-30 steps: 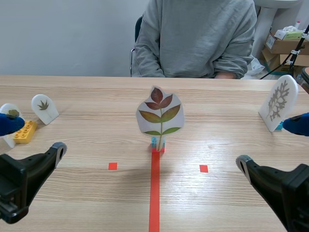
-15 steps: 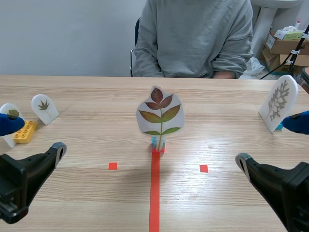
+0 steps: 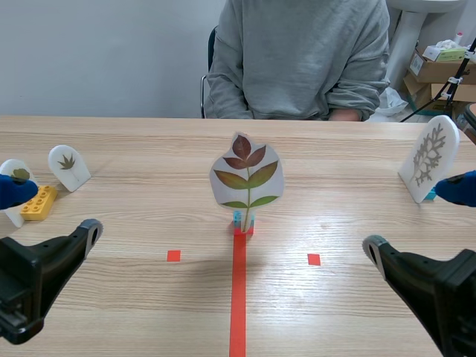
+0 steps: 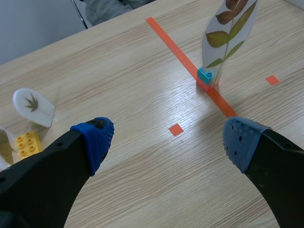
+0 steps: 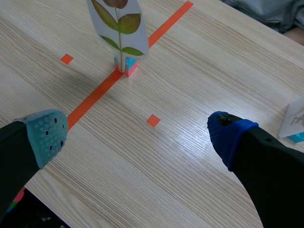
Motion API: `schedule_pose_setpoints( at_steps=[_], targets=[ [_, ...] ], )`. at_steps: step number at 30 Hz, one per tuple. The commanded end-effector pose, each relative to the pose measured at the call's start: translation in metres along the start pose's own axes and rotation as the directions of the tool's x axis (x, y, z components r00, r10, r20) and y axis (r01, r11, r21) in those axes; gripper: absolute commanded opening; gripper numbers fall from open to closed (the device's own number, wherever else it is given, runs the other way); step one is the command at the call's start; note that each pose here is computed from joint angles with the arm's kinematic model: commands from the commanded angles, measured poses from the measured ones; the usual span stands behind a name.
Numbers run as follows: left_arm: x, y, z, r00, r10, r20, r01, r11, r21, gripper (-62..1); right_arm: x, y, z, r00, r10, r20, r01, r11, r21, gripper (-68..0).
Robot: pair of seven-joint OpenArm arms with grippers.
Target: Do the leaf sorting experiment
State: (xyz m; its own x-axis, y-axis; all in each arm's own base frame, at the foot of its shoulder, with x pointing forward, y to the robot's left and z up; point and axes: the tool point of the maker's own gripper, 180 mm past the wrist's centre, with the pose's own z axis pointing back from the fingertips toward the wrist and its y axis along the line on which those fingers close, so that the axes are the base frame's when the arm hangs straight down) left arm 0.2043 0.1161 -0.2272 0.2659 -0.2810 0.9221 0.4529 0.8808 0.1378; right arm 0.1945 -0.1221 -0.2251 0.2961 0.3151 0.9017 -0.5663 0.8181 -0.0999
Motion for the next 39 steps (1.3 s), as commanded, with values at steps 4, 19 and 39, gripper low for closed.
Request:
schedule_pose_setpoints(
  at_steps=[4, 19, 39],
  targets=[
    [0.005, 0.001, 0.0, 1.0, 0.004, 0.022, -0.004, 1.0, 0.002, -11.2, 0.006, -0.003, -0.001, 1.0, 0.01, 0.021, -0.01, 1.0, -0.006, -7.1],
    [0.005, 0.001, 0.0, 1.0, 0.004, 0.022, -0.004, 1.0, 0.002, -11.2, -0.002, -0.015, -0.002, 0.999, 0.012, -0.038, -0.014, 0.998, -0.055, -7.1],
    [0.005, 0.0, 0.0, 1.0, 0.004, 0.022, -0.004, 1.0, 0.002, -11.2, -0.032, -0.1, -0.089, 0.994, 0.082, -0.076, -0.083, 0.996, -0.017, -7.1]
  ],
)
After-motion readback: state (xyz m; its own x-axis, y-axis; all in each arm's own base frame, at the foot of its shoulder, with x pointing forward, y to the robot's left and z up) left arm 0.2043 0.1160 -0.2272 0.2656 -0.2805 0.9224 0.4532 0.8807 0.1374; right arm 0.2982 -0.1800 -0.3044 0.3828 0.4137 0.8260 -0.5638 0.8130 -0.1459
